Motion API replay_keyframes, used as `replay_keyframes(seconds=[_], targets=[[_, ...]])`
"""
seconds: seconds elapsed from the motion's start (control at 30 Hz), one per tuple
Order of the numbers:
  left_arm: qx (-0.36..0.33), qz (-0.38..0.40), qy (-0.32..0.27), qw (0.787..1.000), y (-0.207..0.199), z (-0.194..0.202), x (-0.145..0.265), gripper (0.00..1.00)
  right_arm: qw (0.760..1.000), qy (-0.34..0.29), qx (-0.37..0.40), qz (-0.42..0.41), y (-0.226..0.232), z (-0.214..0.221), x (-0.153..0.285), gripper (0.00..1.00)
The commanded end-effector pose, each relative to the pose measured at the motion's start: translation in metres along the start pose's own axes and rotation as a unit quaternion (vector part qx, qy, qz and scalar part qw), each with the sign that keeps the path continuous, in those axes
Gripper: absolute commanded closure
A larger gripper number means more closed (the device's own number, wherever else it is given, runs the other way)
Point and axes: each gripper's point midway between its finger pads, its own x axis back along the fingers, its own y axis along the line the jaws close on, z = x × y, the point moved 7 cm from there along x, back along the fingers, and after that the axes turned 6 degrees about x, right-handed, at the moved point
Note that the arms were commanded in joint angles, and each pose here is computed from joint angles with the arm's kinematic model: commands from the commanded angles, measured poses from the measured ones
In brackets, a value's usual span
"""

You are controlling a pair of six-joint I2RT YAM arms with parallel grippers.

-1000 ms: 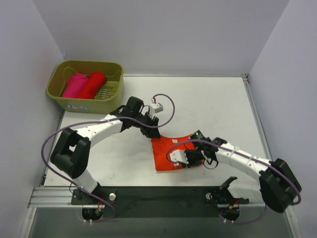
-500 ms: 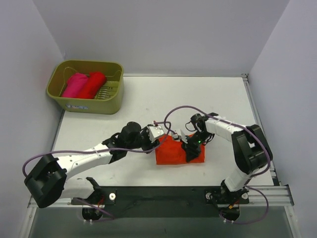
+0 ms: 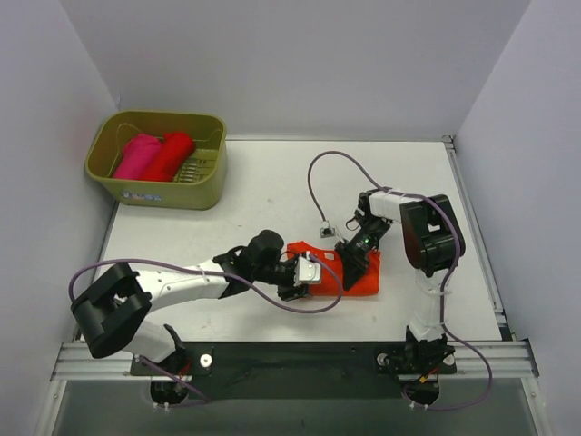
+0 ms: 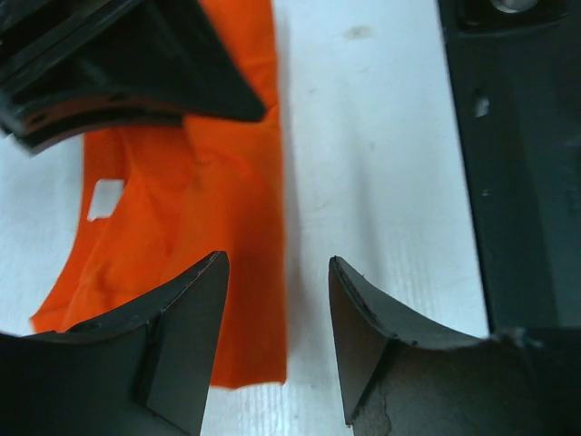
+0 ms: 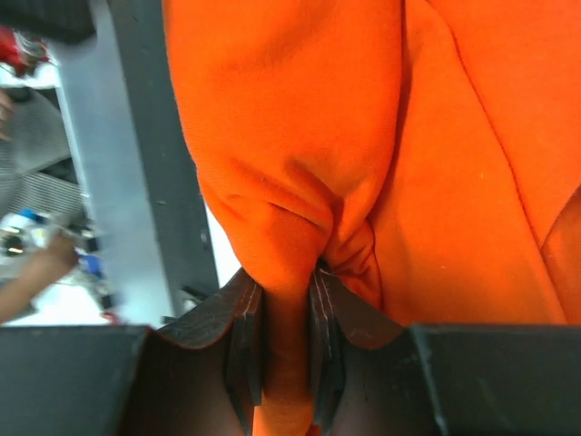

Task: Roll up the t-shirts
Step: Roll the T-shirt to the center of the board.

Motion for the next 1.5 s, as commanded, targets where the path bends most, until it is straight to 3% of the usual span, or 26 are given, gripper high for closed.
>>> replay_keyframes(seconds=[0.0,0.37,0.53,0.57,0.6,0.97,1.1,1.27,1.37,1.4,1.47], targets=[[-0.024,0.081,-0.038,0.996,-0.011,-0.029,-0.013,0.41,0.997,0.016,-0.062,-0.038,0.011,-0.001,0.006,0.95],[-0.032,0.007,0.036,0.999,0.007,0.0,-0.041,0.41,0.997,0.017,-0.059,-0.048,0.011,-0.002,0.007,0.94],[-0.048,-0.034,-0.011,0.998,0.019,-0.029,-0.018,0.37,0.997,0.015,-0.064,-0.049,0.009,-0.004,0.008,0.94],[-0.051,-0.036,-0.009,0.998,0.019,-0.031,-0.015,0.29,0.996,0.016,-0.065,-0.051,0.009,-0.004,0.008,0.95],[-0.051,-0.036,-0.003,0.998,0.018,-0.031,-0.011,0.03,0.996,0.017,-0.067,-0.051,0.009,-0.004,0.008,0.95],[-0.048,0.014,0.058,0.997,0.016,0.0,-0.028,0.03,0.995,0.02,-0.073,-0.057,0.006,-0.006,0.007,0.94],[-0.044,-0.001,0.09,0.995,0.021,0.02,-0.036,0.03,0.996,0.02,-0.072,-0.056,0.007,-0.006,0.007,0.95],[-0.03,0.001,0.107,0.994,0.028,0.028,-0.04,0.16,0.995,0.025,-0.072,-0.056,0.008,-0.005,0.007,0.94],[-0.005,0.034,0.12,0.992,0.031,0.03,-0.039,0.35,0.995,0.027,-0.073,-0.055,0.008,-0.005,0.008,0.94],[-0.007,0.046,0.122,0.991,0.032,0.029,-0.038,0.49,0.995,0.027,-0.074,-0.055,0.008,-0.005,0.008,0.94],[0.009,0.065,0.132,0.989,0.037,0.026,-0.036,0.68,0.995,0.027,-0.078,-0.056,0.007,-0.005,0.008,0.94]])
